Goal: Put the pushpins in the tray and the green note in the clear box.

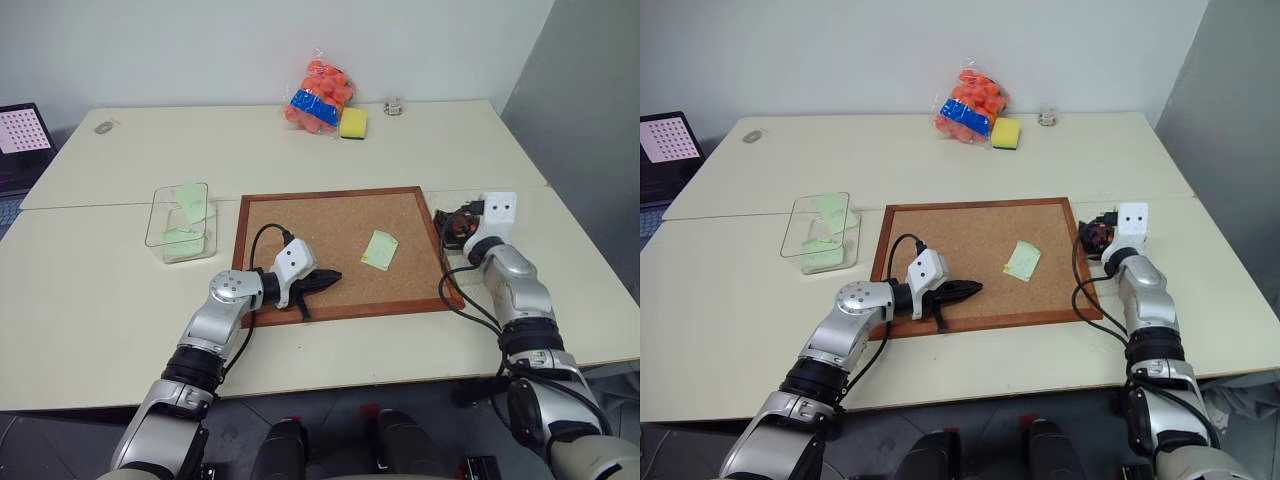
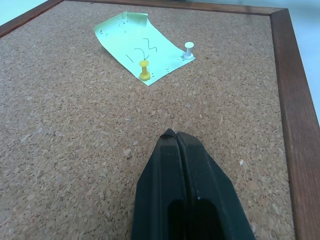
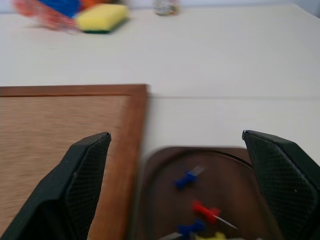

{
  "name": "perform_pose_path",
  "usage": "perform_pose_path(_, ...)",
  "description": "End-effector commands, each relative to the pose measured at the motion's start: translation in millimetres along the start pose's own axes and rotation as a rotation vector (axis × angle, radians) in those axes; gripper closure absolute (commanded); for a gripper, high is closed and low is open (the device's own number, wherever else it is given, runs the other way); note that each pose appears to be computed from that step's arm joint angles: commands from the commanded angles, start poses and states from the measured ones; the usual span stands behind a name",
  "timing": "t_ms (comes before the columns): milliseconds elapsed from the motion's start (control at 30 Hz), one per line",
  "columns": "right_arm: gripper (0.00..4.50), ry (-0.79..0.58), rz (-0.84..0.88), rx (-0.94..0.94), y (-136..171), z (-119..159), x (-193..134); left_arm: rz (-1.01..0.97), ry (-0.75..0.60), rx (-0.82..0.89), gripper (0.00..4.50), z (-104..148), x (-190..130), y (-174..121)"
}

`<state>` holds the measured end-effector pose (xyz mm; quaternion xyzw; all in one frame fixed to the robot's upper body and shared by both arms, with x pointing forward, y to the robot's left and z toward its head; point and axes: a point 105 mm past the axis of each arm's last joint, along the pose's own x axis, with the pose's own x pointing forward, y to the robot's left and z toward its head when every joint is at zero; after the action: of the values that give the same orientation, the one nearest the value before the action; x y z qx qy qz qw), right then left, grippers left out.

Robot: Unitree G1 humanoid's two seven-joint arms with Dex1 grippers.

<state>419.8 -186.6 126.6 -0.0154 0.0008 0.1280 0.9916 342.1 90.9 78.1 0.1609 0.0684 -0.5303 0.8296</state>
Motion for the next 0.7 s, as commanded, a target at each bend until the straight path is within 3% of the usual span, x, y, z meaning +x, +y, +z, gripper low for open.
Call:
perform_pose_path(33, 0.06, -0.101, 0.281, -0.039, 45.0, 21.5, -14.4, -0.021, 0.058, -0.011, 4.50, -14.0, -0.1, -5.8)
perform_pose_path(333, 0.06, -0.038, 0.635, -0.066, 106.4, 3.6, -50.3, -0.015, 0.060, -0.010, 4.50, -15.1, -2.6, -5.4)
perform_pose_path(700, 0.06, 0.083, 0.667, -0.098, 119.4, -37.1, -40.7, -0.005, 0.066, -0.003, 4.50, -15.4, -7.0, -5.6)
